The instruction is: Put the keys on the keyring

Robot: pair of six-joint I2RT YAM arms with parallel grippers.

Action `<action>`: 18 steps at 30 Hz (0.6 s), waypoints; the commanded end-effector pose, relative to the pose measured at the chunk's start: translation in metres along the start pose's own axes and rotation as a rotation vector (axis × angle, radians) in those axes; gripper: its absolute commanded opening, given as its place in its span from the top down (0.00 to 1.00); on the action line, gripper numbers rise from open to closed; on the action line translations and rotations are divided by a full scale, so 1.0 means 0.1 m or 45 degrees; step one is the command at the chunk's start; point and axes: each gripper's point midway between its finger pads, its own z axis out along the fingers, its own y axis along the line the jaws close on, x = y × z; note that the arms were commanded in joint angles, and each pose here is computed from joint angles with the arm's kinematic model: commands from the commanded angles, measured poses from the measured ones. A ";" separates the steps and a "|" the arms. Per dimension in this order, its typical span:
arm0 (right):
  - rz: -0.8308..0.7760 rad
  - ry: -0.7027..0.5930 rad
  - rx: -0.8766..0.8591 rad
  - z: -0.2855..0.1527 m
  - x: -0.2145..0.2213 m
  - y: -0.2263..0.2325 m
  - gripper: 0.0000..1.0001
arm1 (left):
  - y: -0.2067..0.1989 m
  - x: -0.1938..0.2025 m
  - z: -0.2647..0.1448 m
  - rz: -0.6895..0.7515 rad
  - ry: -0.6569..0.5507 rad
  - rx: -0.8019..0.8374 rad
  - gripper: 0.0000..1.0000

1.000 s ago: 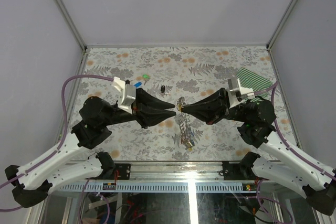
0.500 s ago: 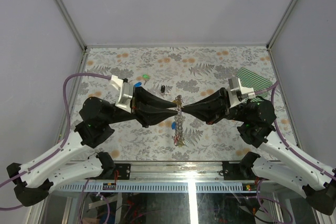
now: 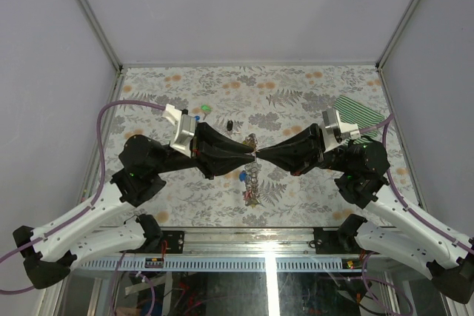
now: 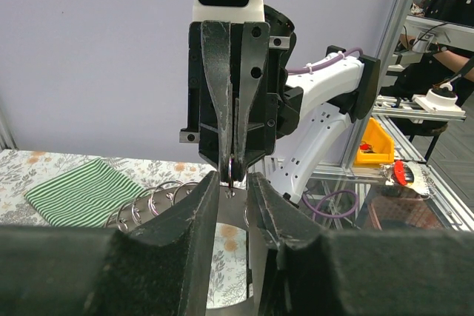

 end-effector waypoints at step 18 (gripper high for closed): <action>-0.151 -0.159 -0.053 0.02 -0.45 0.17 1.00 | -0.04 -0.07 0.05 0.024 -0.034 0.041 1.00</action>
